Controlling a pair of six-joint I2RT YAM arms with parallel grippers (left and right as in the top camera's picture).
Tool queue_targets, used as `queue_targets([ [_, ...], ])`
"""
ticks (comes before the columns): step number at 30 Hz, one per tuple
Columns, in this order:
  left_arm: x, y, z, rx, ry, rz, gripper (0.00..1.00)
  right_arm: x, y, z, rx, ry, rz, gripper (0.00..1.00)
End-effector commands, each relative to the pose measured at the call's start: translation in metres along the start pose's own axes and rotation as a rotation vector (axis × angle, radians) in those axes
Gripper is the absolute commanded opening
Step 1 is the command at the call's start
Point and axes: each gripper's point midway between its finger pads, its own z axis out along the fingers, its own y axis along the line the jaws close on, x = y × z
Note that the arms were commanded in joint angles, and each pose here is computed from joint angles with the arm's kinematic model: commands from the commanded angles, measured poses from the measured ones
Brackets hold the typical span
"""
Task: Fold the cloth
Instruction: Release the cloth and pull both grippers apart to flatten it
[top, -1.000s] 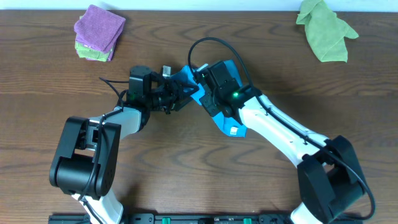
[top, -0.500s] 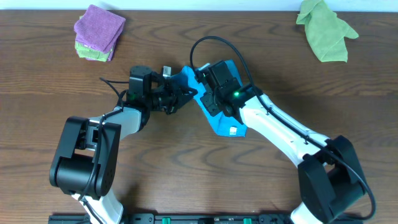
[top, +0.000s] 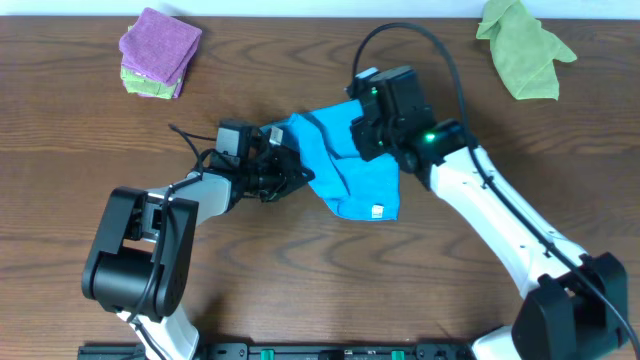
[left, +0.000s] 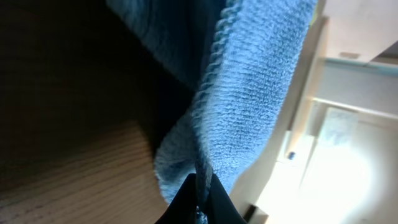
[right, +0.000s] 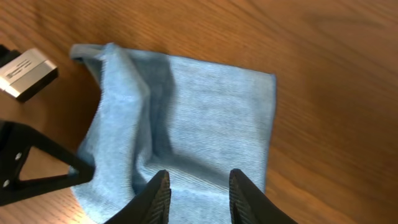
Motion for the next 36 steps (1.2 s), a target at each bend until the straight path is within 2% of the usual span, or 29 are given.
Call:
queue_targets([
  [1,-0.001,-0.002,-0.004,-0.072,-0.044,0.117,0.06,0.001,-0.002,0.0,-0.031,0.008,0.026,0.27],
  [13,0.02,0.008,-0.064,-0.418,-0.164,0.151,0.06,0.01,-0.003,0.006,-0.031,0.046,0.03,0.23],
  [17,0.039,0.032,-0.081,-0.572,-0.142,0.093,0.06,0.012,-0.003,0.006,-0.03,0.053,0.03,0.23],
  [26,0.056,0.063,-0.102,-0.75,-0.144,-0.033,0.06,0.017,-0.002,0.006,-0.031,0.073,0.031,0.23],
  [27,0.057,0.065,-0.104,-0.763,-0.147,-0.047,0.21,0.017,-0.002,0.006,-0.031,0.075,0.031,0.22],
  [28,0.059,0.067,-0.106,-0.776,-0.149,-0.064,0.52,0.018,-0.002,0.006,-0.031,0.077,0.031,0.22],
  [29,0.061,0.068,-0.107,-0.785,-0.142,-0.069,0.72,0.018,-0.002,0.006,-0.031,0.077,0.031,0.22],
  [30,0.063,0.07,-0.108,-0.791,-0.135,-0.074,0.79,0.018,-0.002,0.006,-0.031,0.077,0.031,0.22],
  [31,0.065,0.071,-0.109,-0.798,-0.128,-0.079,0.81,0.018,-0.002,0.006,-0.031,0.077,0.031,0.22],
  [33,0.068,0.072,-0.11,-0.806,-0.119,-0.086,0.97,0.018,-0.002,0.006,-0.031,0.077,0.031,0.22],
  [36,0.068,0.073,-0.111,-0.812,-0.12,-0.09,0.96,0.018,-0.002,0.006,-0.031,0.077,0.031,0.22],
])
